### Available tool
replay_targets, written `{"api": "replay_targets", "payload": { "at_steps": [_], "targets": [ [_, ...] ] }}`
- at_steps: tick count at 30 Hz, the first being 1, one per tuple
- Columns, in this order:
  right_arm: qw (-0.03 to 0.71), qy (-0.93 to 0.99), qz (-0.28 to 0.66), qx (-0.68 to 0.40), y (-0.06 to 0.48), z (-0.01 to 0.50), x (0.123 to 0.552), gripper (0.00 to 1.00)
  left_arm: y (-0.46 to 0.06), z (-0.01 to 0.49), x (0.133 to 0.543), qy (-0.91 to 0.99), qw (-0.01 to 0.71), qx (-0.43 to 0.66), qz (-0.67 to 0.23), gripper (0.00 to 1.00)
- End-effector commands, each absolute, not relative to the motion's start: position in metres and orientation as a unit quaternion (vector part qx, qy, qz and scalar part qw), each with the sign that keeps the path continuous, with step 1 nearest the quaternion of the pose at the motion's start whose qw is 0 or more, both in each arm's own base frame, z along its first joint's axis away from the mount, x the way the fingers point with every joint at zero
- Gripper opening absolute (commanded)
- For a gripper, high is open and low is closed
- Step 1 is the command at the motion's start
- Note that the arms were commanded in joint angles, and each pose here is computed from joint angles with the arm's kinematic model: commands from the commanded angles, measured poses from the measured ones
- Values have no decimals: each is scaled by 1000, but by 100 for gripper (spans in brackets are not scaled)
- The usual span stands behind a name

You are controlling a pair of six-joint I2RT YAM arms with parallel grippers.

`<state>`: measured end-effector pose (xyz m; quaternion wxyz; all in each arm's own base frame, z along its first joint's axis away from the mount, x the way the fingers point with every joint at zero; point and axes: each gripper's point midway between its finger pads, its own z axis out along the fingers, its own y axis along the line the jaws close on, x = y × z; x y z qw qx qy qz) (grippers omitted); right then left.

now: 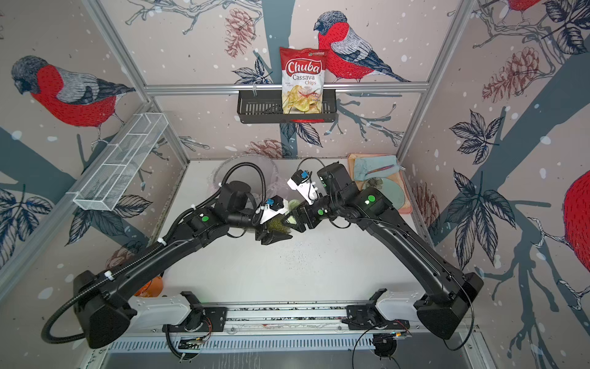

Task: Empty moldy mung beans from jars
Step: Unscrew the lid from the jar.

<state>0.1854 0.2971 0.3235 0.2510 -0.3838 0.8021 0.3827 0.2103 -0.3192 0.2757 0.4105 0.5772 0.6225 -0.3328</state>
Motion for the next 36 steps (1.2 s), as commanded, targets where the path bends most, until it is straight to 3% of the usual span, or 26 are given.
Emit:
{"api": "replay_targets", "payload": {
  "at_steps": [1, 4, 13, 25, 31, 36],
  "targets": [
    [263, 774, 417, -396, 308, 343, 180, 41, -321, 283, 219, 618, 433, 574, -318, 17],
    [261, 777, 414, -396, 307, 341, 180, 43, -320, 285, 219, 614, 439, 573, -317, 0],
    [263, 778, 418, -390, 307, 340, 179, 59, -318, 292, 220, 602, 465, 569, -311, 0],
    [267, 768, 437, -384, 310, 345, 177, 60, -319, 296, 219, 599, 467, 567, -320, 0],
    [272, 776, 427, -376, 308, 343, 181, 75, -318, 299, 220, 598, 474, 564, -316, 0],
    [270, 780, 420, -376, 309, 341, 181, 82, -318, 298, 221, 601, 474, 562, -314, 0]
  ]
}}
